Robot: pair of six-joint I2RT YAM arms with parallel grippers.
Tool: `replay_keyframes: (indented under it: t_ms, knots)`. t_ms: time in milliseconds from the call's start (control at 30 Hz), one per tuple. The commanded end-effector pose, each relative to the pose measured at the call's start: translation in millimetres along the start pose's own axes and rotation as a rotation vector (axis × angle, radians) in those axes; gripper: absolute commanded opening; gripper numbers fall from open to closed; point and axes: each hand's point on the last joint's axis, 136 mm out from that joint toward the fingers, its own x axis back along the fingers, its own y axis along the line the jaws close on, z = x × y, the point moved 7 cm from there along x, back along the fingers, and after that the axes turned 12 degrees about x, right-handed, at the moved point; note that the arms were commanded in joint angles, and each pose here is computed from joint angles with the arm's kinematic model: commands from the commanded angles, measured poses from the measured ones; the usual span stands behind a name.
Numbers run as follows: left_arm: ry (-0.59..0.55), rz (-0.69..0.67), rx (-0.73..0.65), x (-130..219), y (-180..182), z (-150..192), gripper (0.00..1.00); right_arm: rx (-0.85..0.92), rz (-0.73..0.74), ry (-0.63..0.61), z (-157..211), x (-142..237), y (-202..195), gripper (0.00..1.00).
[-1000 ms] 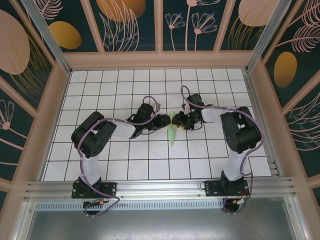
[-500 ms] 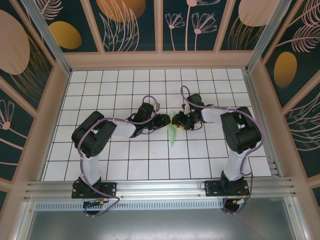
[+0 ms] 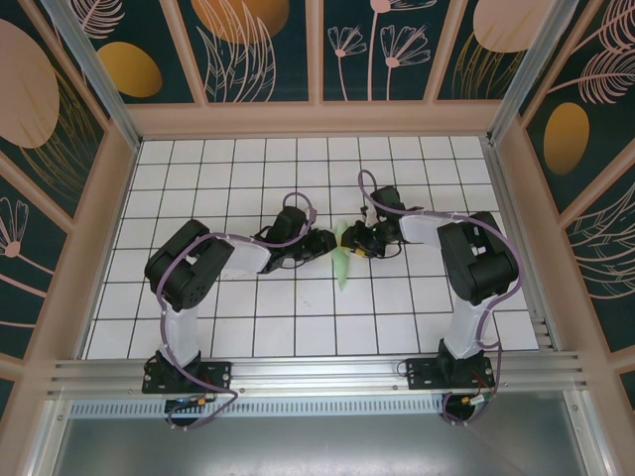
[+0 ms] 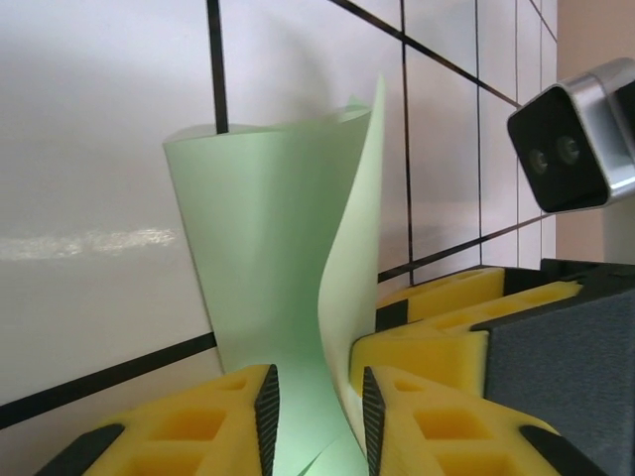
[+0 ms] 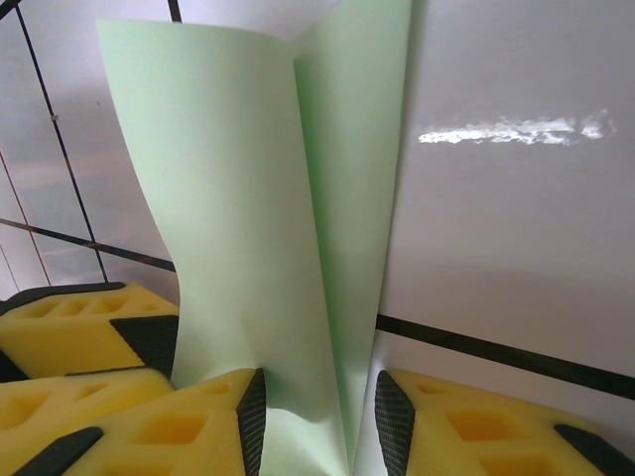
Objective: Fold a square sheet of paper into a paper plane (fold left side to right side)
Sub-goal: Fold the wing for the fifth time at the center of the table.
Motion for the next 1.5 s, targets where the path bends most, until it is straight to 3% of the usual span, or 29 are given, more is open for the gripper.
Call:
replay_keyframes:
  t_ms: [0,200,433,800,1167,1467]
  knots:
    - [0.015,0.026,0.001,-5,-4,-1,0.29,0.012,0.109,0.087,25,-32,-21,0.41]
    - [0.021,0.053,0.007,-6,-7,-1,0.23,0.016,0.108,0.089,26,-32,-20,0.41]
    - [0.000,0.033,-0.005,-5,-6,-3,0.07,0.020,0.108,0.087,25,-31,-19,0.41]
    - [-0.028,-0.024,-0.058,-7,3,-15,0.06,0.026,0.115,0.100,29,-32,-21,0.42]
    - [-0.009,-0.018,-0.154,-11,-4,-20,0.07,0.107,0.042,-0.047,9,8,7,0.43]
    - [0.000,-0.029,-0.175,-15,0,-21,0.07,0.115,0.002,-0.087,42,41,19,0.40]
